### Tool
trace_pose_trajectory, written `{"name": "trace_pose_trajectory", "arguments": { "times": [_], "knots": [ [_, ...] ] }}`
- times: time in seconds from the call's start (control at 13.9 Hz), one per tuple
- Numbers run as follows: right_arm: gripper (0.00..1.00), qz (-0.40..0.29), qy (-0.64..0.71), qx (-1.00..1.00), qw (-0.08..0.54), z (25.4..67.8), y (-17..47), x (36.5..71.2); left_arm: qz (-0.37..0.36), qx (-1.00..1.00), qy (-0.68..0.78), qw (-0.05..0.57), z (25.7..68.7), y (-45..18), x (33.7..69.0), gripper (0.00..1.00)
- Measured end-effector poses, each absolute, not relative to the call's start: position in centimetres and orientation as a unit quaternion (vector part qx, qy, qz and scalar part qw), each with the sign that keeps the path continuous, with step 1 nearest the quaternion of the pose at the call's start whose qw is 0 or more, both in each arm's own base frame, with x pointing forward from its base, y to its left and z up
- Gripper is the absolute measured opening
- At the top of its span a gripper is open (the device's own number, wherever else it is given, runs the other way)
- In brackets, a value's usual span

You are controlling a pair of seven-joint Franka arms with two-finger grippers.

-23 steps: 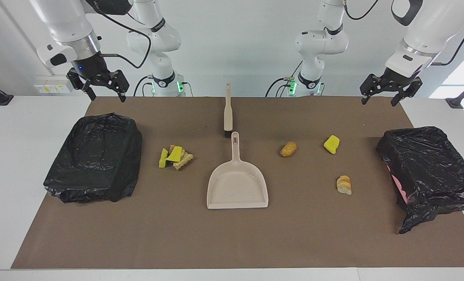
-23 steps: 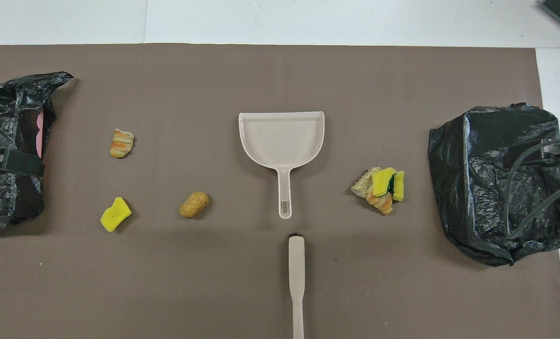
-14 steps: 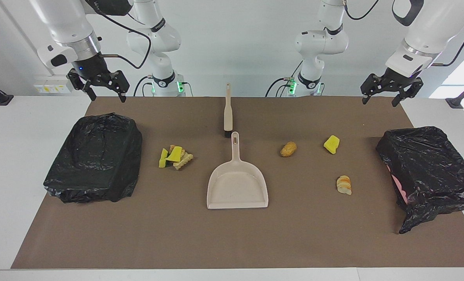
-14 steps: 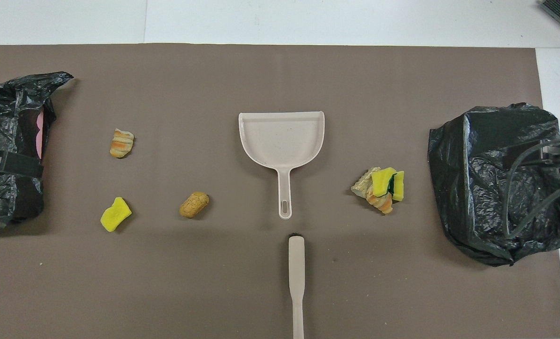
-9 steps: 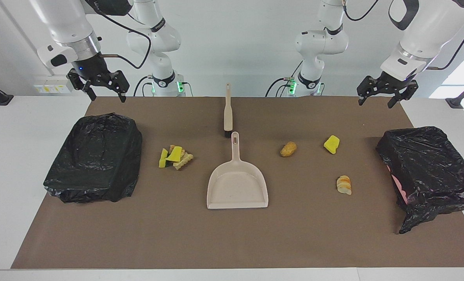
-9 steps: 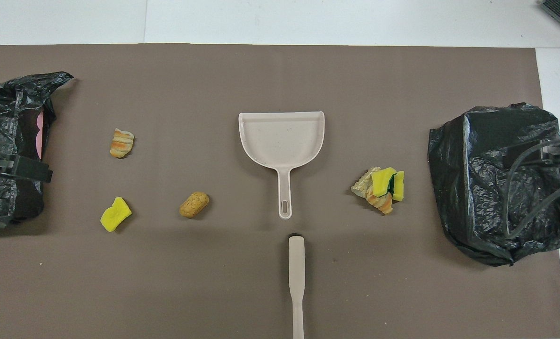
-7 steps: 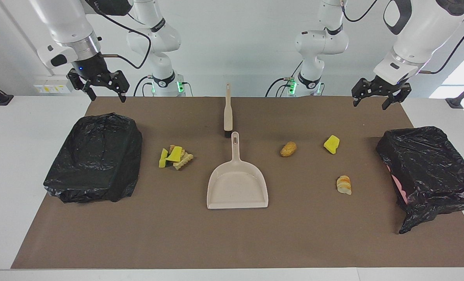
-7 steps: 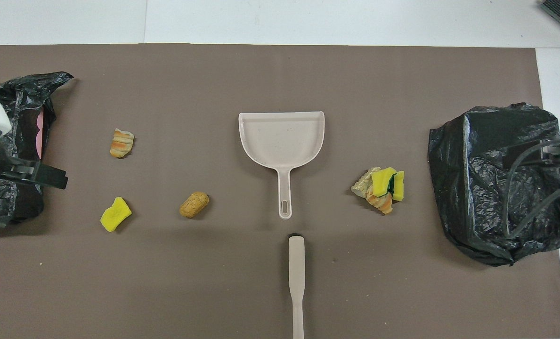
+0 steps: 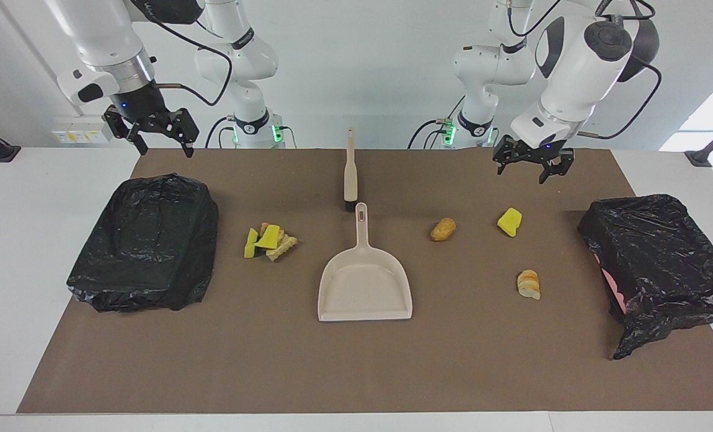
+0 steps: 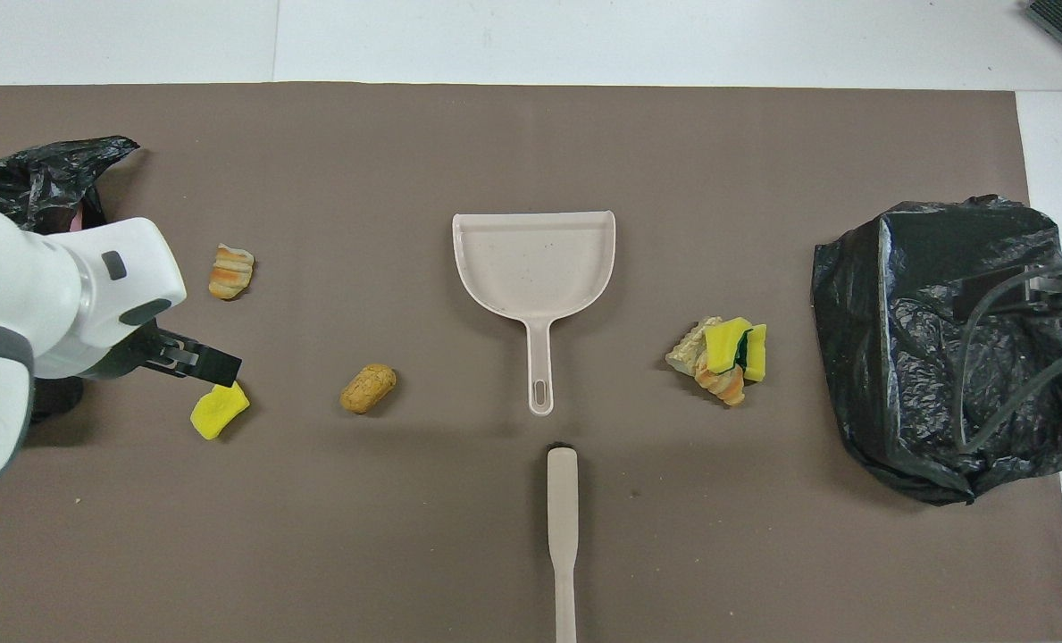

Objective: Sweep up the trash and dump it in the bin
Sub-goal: 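Reach the left gripper toward the beige brush handle, then grasp the beige brush handle with the left gripper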

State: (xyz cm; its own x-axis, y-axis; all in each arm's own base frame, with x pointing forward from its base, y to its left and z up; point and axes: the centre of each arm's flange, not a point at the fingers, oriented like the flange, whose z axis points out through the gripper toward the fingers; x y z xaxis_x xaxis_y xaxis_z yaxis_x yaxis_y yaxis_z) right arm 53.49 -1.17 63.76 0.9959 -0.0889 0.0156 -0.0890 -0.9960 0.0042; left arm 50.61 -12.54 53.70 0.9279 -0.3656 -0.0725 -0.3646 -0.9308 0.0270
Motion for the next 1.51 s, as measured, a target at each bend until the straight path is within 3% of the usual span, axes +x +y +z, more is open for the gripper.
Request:
{"name": "trace_pose_trajectory", "arguments": {
  "times": [0.36, 0.94, 1.51],
  "knots": [
    [1.0, 0.008, -0.045, 0.999, 0.002, 63.8, -1.2, 53.5, -0.04, 0.98, -0.193, 0.015, 50.4, -18.5, 47.7, 1.0],
    [1.0, 0.008, -0.045, 0.999, 0.002, 63.8, -1.2, 53.5, -0.027, 0.986, -0.162, 0.011, 46.9, -29.3, 39.8, 1.0],
    [1.0, 0.008, -0.045, 0.999, 0.002, 63.8, -1.2, 53.5, 0.0, 0.992, -0.123, 0.029, 42.2, -40.1, 28.0, 1.0]
  ]
}}
